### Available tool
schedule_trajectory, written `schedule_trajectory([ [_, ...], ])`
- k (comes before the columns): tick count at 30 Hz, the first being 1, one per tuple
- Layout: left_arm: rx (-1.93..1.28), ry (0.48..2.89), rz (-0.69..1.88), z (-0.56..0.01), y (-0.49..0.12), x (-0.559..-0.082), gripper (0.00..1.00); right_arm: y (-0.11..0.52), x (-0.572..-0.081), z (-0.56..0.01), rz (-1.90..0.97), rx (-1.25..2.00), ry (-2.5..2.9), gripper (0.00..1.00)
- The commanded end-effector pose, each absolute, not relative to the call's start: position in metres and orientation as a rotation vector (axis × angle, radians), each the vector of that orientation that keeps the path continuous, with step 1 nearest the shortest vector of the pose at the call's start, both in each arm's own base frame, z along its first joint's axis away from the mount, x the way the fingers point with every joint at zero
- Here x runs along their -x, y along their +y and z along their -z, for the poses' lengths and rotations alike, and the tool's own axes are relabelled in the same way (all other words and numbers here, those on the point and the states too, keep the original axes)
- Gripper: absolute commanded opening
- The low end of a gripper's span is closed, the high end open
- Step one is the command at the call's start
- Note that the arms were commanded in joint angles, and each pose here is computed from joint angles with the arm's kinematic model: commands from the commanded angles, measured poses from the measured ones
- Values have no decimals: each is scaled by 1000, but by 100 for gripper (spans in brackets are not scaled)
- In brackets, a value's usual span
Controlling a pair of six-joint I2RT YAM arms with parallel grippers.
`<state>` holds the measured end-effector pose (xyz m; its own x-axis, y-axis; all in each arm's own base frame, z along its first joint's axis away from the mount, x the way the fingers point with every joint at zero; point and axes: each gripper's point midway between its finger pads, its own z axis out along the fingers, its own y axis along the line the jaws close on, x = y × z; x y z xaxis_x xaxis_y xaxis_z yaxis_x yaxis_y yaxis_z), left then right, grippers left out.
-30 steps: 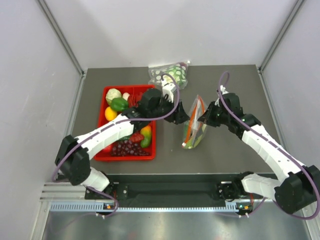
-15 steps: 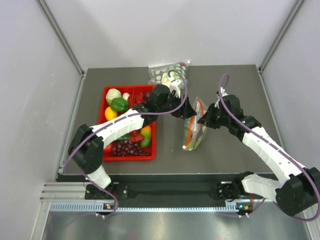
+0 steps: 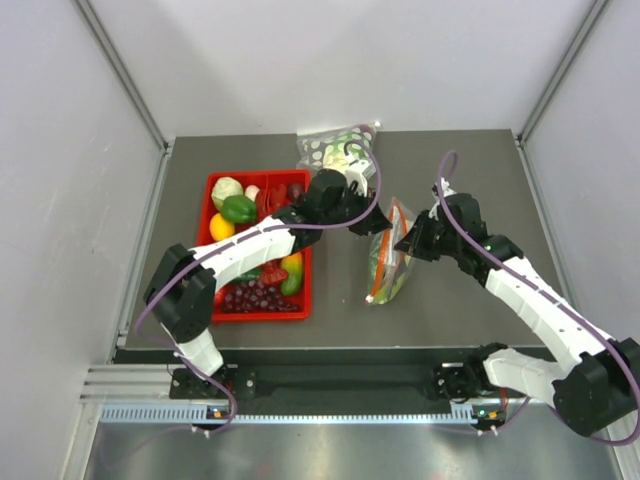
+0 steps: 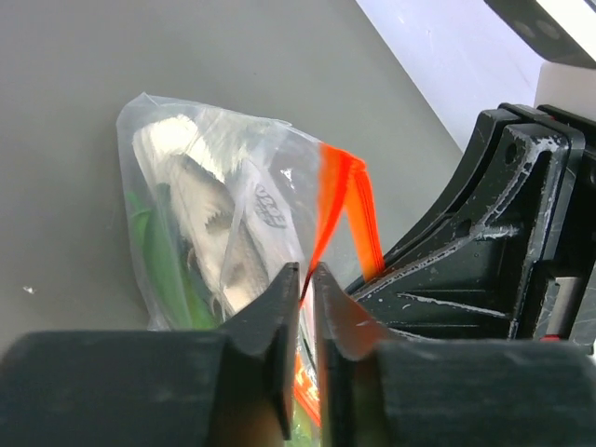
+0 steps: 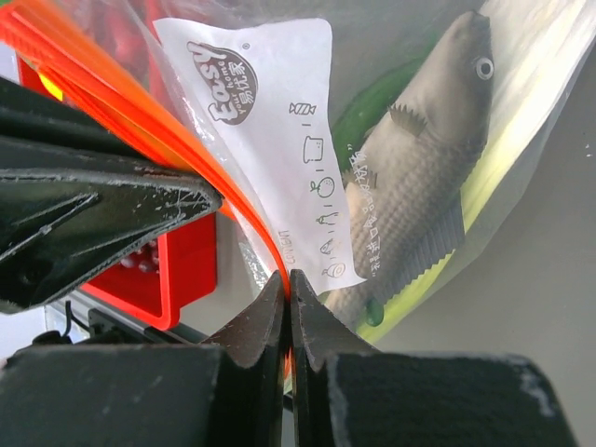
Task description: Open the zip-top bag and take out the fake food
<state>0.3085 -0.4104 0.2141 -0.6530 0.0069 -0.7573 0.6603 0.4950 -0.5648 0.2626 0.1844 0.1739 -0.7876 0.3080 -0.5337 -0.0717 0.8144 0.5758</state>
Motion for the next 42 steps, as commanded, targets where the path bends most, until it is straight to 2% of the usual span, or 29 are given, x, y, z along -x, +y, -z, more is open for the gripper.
schedule_trajectory([
  [1, -568, 1907, 1226, -246, -417, -308, 14, 189, -262, -189, -813, -145, 2307, 0],
  [4, -567, 1908, 1236, -245, -416, -307, 0, 189, -262, -188, -812, -146, 2309, 0],
  [9, -572, 1910, 1197, -249, -406, -311, 0, 183, -264, -193, -770, -160, 2301, 0],
  [18, -471, 2059, 1074, -252, -334, -337, 0, 152, -280, -220, -615, -178, 2257, 0],
  [22, -501, 2090, 1035, -252, -322, -335, 0, 142, -289, -227, -586, -181, 2250, 0],
  [30, -504, 2114, 1106, -253, -334, -339, 0, 100, -316, -267, -491, -241, 2158, 0],
  [37, -522, 2034, 1203, -280, -365, -357, 0, 61, -328, -300, -424, -284, 2084, 0],
  [42, -559, 2039, 1194, -268, -377, -363, 0, 60, -331, -318, -431, -258, 2046, 0],
])
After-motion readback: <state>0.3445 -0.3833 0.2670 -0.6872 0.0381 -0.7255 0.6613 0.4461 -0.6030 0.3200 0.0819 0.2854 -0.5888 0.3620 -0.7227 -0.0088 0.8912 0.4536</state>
